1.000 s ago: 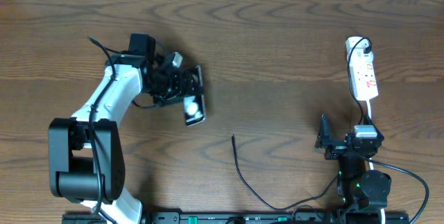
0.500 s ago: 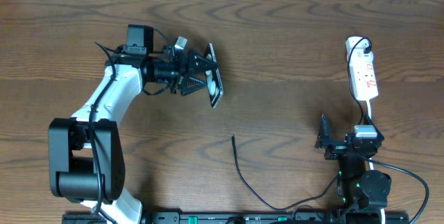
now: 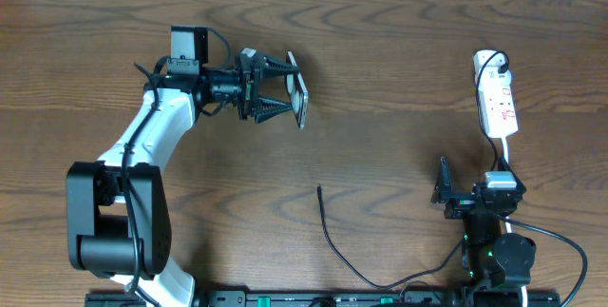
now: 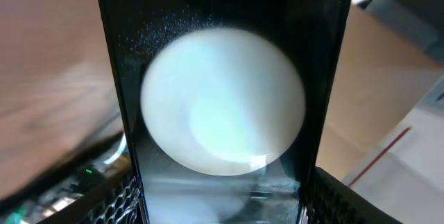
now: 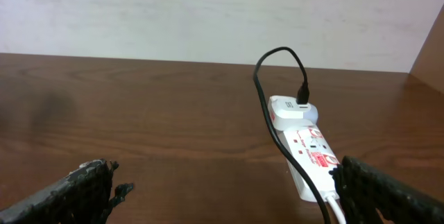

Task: Plug charger to phone and switch on socket
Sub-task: 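Lift the phone with the left gripper and tilt it upright, then hold the phone upright with the left gripper, rotating it slightly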

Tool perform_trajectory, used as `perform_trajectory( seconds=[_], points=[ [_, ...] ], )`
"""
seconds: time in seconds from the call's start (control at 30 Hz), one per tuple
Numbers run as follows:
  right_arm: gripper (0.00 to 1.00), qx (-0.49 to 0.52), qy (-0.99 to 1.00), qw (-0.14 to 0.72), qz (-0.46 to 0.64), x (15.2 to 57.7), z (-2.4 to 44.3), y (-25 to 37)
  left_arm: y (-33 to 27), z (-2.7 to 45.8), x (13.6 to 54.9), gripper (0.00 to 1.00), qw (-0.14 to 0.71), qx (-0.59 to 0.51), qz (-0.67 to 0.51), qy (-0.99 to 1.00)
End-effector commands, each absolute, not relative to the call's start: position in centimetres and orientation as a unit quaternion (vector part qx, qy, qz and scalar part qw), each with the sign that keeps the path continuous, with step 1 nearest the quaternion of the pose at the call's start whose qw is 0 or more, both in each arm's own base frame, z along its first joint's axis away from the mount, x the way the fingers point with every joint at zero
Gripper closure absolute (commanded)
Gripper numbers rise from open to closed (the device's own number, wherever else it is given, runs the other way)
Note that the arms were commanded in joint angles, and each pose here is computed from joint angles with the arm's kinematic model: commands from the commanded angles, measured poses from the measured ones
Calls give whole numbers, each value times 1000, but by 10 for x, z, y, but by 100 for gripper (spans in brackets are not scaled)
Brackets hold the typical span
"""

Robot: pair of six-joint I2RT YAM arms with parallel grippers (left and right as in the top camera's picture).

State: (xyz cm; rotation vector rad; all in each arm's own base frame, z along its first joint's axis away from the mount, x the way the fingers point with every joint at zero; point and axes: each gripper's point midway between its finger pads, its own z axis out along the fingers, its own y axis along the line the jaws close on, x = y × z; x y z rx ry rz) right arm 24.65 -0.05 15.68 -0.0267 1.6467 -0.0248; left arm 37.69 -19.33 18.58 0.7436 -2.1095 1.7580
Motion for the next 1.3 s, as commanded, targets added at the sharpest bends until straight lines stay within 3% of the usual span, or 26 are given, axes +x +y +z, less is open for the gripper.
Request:
perform_trajectory(
  seconds=[0.0,0.4,1.27],
  points=[
    [1,-11,733,680,-5,246,156,2,-194,212,374,93,201,295,618,-701],
    [1,-11,733,680,-5,246,156,2,-195,225,375,93,259,333,614,-667],
    [1,-11,733,680,-5,246,156,2,-196,225,374,93,261,331,614,-667]
  ],
)
